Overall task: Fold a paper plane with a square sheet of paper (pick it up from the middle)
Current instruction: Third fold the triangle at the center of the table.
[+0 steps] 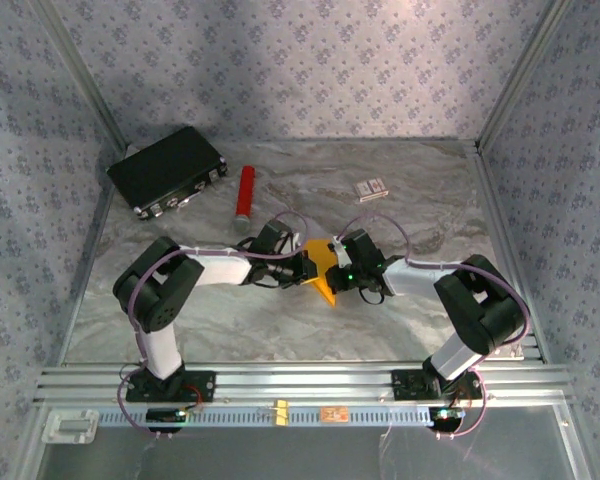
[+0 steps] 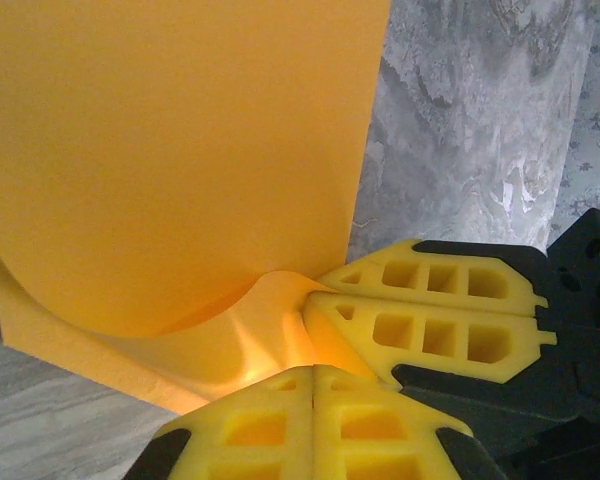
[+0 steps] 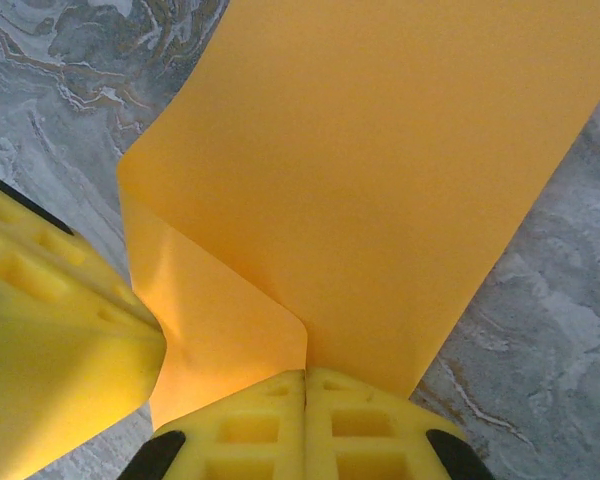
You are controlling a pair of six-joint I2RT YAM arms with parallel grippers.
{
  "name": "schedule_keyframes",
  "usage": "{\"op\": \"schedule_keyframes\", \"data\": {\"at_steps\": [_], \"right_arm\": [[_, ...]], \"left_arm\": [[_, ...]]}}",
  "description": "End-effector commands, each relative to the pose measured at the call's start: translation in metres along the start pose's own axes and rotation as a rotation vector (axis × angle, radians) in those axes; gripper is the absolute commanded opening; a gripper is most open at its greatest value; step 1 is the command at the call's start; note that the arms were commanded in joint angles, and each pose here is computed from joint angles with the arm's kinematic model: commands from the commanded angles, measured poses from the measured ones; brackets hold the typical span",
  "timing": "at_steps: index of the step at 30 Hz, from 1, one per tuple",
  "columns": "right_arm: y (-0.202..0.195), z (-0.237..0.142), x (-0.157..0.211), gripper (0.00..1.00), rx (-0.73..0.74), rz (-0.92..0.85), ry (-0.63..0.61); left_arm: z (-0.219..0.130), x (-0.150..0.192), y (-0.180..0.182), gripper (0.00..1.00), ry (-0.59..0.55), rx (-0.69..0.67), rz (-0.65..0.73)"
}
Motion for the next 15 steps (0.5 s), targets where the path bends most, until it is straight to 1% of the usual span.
{"op": "schedule_keyframes", "data": {"at_steps": [1,9,15], "right_arm": [[-0.014,0.003,0.021,0.01,0.059,0.04,0.08],[-0.015,0.003,0.021,0.01,0.063,0.042,0.084],[-0.013,0.004,0.02,0.01,0.055,0.044,0.081]], "left_arm": [[0.007,0.002,0.002,0.0,0.02,0.013,0.009],[0.013,0.007,0.017,0.0,0.032,-0.039,-0.003],[0.013,0.011,0.028,0.0,0.043,-0.107,-0.003]]}}
Point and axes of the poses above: each hand's point on the last joint's axis, 136 mm out from that joint toward the fingers, its own z axis out along the fingers, its own y axis along the line the jaws close on, x = y × z, the point moved 8 cm from there along -z, back along the fingers, and after that the axes turned 4 degrees about z, right-handed, at the moved point
